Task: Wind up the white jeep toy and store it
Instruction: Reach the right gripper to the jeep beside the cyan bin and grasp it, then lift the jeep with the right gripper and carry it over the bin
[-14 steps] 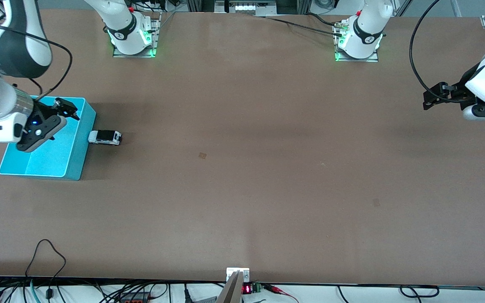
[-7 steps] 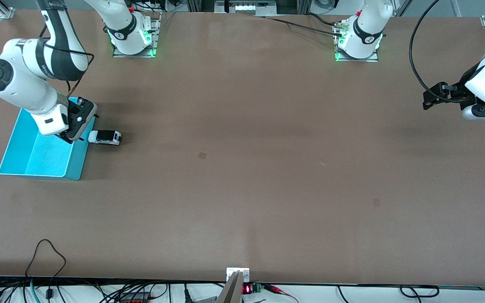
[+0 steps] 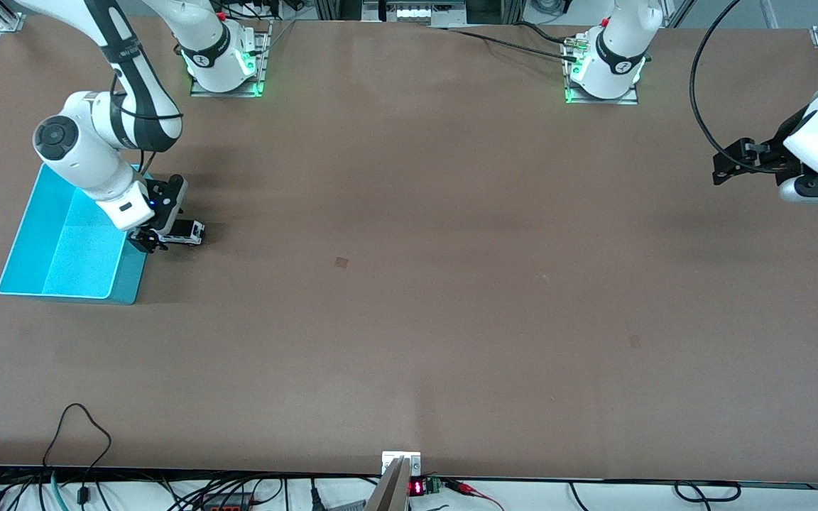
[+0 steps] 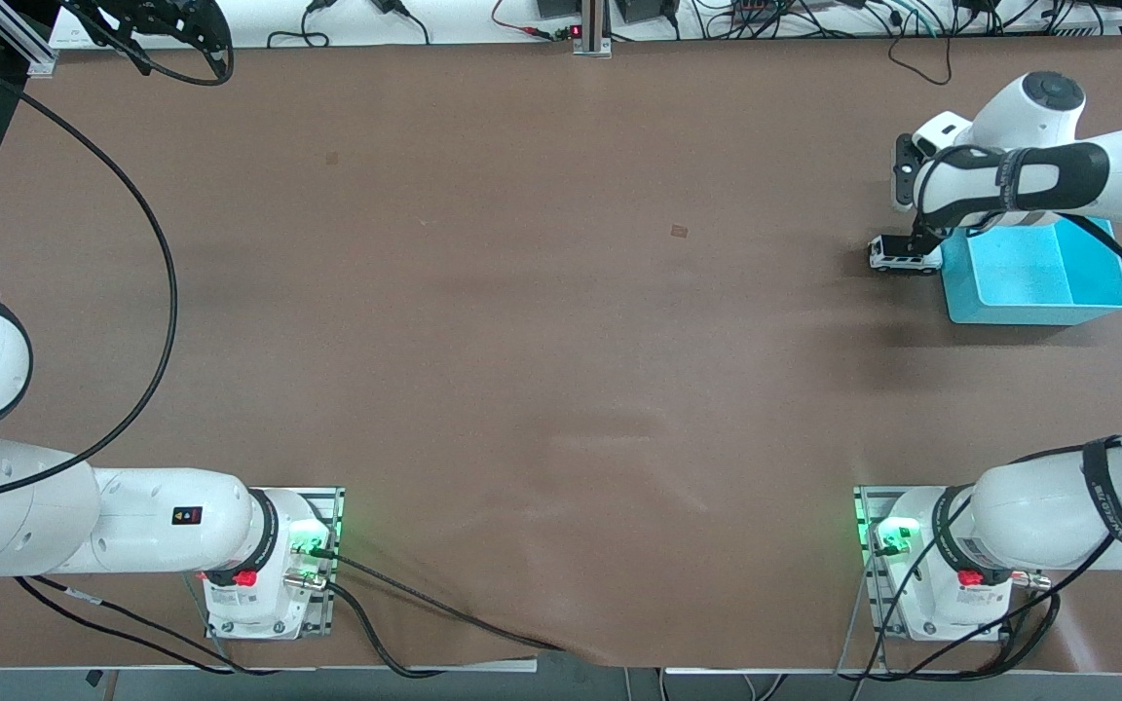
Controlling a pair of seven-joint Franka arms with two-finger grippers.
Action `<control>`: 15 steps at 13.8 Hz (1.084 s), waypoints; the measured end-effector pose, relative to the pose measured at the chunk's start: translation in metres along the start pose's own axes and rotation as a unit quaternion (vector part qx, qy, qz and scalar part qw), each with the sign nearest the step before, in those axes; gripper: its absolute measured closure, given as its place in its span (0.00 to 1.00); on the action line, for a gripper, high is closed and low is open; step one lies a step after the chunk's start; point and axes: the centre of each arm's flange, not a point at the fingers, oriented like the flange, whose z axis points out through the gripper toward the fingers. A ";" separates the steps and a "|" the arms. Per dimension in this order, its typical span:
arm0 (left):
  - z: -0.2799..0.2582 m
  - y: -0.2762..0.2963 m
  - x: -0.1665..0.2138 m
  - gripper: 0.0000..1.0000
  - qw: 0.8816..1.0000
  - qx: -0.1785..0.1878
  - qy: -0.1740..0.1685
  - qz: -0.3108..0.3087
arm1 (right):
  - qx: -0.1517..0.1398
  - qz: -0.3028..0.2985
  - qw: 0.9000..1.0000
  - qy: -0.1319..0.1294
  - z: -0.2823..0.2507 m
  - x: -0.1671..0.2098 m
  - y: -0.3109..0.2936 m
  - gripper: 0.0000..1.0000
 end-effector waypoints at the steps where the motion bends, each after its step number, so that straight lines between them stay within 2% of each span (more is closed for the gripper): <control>1: 0.000 0.000 0.000 0.00 1.000 0.000 0.000 0.000 | -0.004 -0.001 1.000 0.001 0.009 -0.002 -0.004 0.00; 8: 0.000 0.002 0.000 0.00 1.000 0.000 0.000 0.001 | -0.016 0.004 1.000 0.002 0.040 -0.011 -0.025 0.00; 12: 0.000 0.004 0.000 0.00 1.000 0.000 -0.001 0.002 | -0.017 0.010 1.000 0.001 0.039 -0.017 -0.024 0.43; 13: 0.000 0.004 0.000 0.00 1.000 0.000 -0.001 0.002 | -0.019 0.013 1.000 0.001 0.038 -0.020 -0.024 0.48; 15: 0.000 0.004 0.000 0.00 1.000 0.000 -0.001 0.003 | -0.019 0.015 1.000 0.001 0.038 -0.022 -0.023 0.48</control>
